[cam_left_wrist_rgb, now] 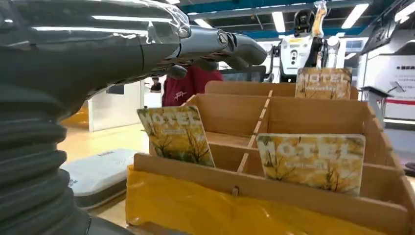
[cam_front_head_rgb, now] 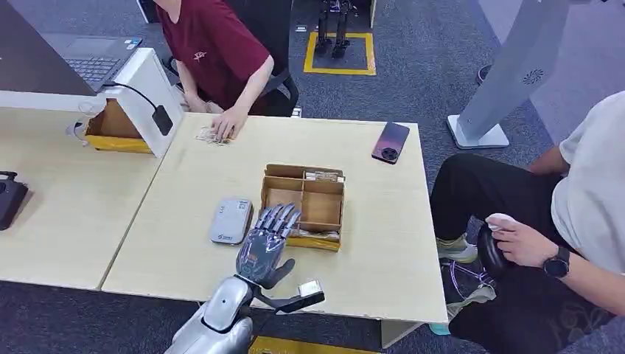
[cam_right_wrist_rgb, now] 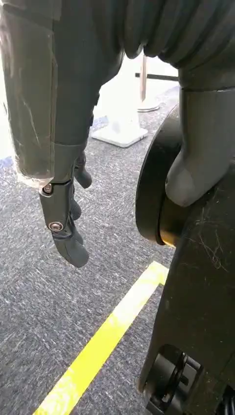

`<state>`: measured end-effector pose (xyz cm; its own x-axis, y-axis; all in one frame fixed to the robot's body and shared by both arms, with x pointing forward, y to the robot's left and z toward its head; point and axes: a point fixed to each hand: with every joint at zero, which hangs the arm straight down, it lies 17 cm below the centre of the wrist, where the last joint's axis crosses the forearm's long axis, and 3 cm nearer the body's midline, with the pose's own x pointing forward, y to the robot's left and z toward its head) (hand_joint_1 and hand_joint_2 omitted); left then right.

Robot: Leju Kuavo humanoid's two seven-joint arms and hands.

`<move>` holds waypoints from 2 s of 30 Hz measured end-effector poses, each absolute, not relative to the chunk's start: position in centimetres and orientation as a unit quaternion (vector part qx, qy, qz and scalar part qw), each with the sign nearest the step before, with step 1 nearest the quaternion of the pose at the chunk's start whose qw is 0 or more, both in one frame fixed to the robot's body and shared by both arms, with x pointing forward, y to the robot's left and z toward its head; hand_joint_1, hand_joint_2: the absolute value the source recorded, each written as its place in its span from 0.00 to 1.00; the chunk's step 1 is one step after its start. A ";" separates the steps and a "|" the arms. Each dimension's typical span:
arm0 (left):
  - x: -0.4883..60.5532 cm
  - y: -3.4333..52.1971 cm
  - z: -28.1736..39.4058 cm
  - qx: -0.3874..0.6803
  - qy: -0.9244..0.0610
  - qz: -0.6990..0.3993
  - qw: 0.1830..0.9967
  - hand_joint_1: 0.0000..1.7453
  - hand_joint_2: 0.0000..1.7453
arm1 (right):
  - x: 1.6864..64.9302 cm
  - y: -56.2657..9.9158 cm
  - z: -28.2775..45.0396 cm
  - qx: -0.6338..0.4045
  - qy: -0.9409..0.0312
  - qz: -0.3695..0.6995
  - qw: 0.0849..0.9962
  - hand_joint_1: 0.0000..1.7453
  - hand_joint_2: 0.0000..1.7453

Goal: Pass the card to the sensor for recognition and then transmit it.

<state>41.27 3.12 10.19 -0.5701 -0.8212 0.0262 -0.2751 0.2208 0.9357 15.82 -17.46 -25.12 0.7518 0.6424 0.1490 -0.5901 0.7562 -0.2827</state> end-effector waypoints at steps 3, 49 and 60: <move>41.5 3.3 9.6 0.374 -0.727 -0.504 0.278 0.00 1.00 | 15.9 -17.4 -25.1 -0.108 -0.122 0.330 0.930 0.00 1.00; 44.0 6.1 10.8 0.403 -0.719 -0.470 0.316 0.00 1.00 | 14.6 -17.4 -25.5 -0.111 -0.127 0.345 0.923 0.00 1.00; 44.8 6.8 11.5 0.406 -0.722 -0.460 0.320 0.00 1.00 | 14.5 -17.5 -25.5 -0.110 -0.126 0.345 0.923 0.00 1.00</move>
<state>44.80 6.76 11.52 -0.4659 -0.8804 0.0889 -0.2915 0.2475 0.9240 14.51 -17.45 -25.49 0.7298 0.6656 0.1558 -0.6104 0.7371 -0.2899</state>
